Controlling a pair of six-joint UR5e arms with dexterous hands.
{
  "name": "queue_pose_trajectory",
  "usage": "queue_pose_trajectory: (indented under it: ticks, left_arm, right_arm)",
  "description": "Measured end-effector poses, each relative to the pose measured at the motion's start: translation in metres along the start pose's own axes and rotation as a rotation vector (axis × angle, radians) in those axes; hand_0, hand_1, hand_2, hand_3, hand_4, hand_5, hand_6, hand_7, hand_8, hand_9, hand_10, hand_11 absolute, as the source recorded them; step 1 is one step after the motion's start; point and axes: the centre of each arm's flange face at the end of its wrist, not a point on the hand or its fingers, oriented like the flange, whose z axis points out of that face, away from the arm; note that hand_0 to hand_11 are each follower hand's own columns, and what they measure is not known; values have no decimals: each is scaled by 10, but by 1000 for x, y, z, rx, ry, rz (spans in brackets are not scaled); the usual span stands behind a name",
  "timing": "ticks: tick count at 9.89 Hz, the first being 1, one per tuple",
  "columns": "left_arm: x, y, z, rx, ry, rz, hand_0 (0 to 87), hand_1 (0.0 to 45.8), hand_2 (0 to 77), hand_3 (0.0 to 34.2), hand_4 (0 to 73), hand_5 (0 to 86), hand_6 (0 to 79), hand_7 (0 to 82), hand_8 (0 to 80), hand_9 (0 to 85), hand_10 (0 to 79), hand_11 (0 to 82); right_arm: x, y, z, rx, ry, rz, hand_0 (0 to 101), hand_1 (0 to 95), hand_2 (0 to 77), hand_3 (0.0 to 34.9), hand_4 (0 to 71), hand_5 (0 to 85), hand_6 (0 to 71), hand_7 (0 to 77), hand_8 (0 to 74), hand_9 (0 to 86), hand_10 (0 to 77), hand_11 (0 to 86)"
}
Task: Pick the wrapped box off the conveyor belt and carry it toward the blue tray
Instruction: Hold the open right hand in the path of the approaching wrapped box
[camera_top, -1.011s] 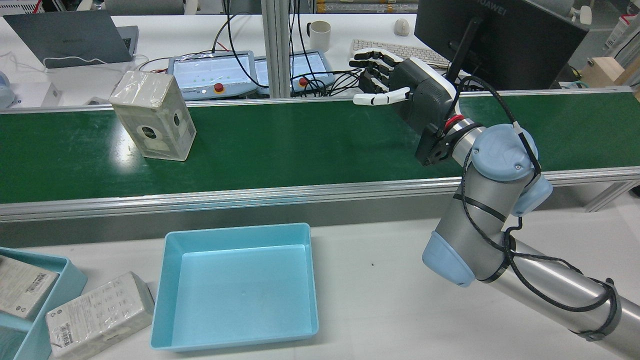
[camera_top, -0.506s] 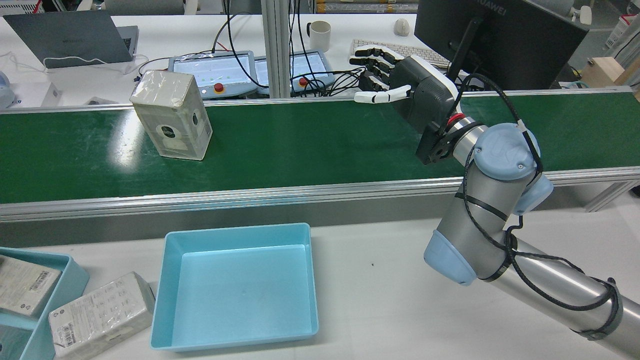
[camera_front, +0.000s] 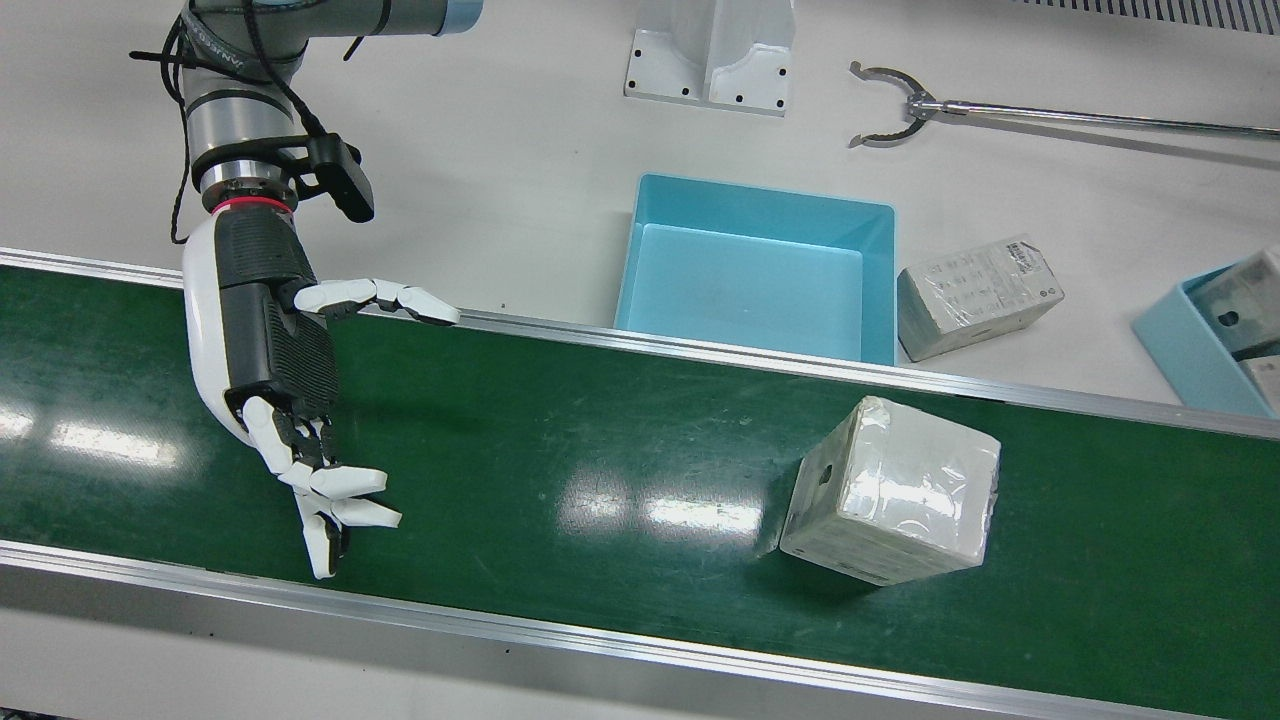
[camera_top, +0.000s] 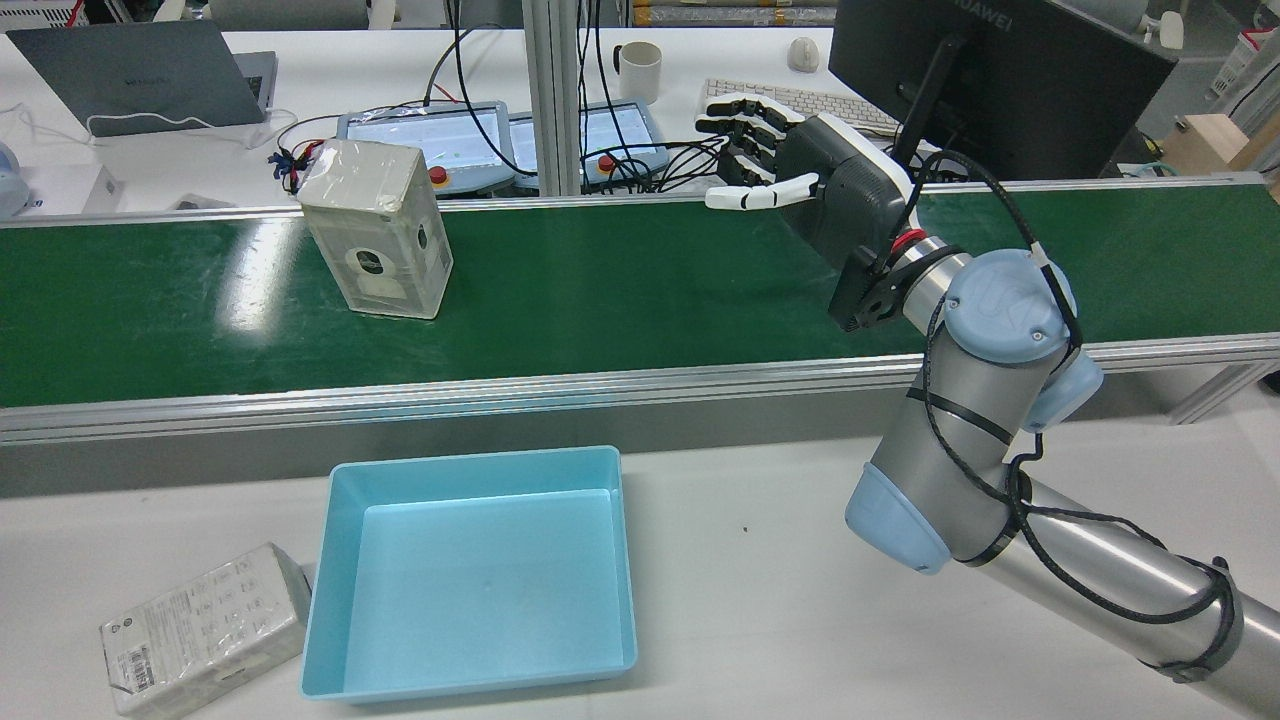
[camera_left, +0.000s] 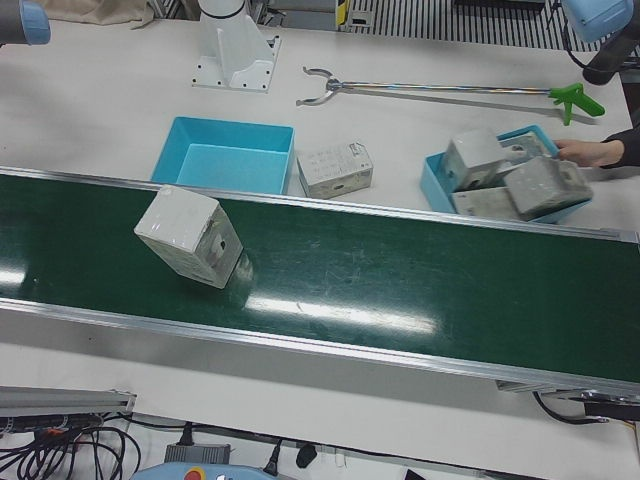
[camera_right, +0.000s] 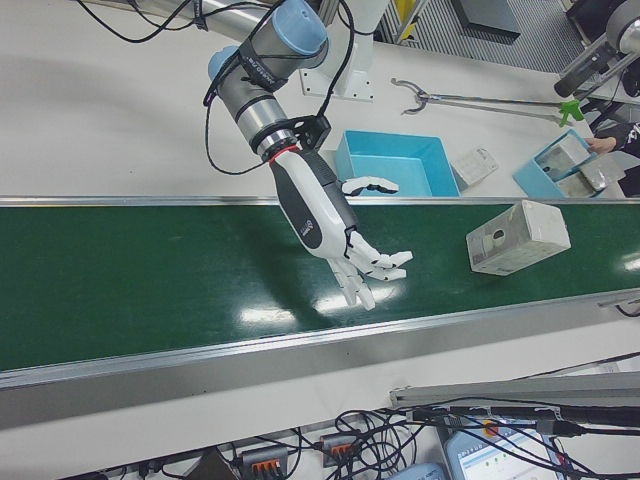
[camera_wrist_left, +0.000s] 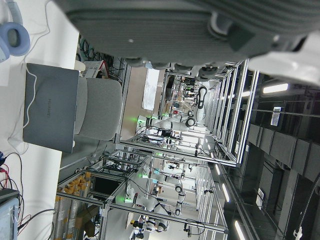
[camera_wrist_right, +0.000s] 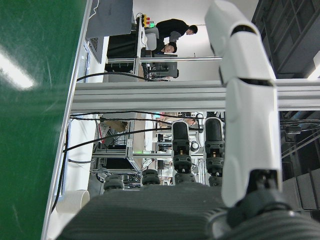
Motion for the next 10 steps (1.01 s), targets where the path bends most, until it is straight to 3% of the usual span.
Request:
queue_pose_trajectory:
  ticks: [10]
  left_arm:
    - [0, 0, 0, 0, 0, 0, 0, 0, 5, 0, 0, 11, 0, 0, 0, 0, 5, 0]
  right_arm:
    - [15, 8, 2, -13, 17, 2, 496, 180, 213, 137, 120, 327, 54, 240, 5, 54, 11, 27]
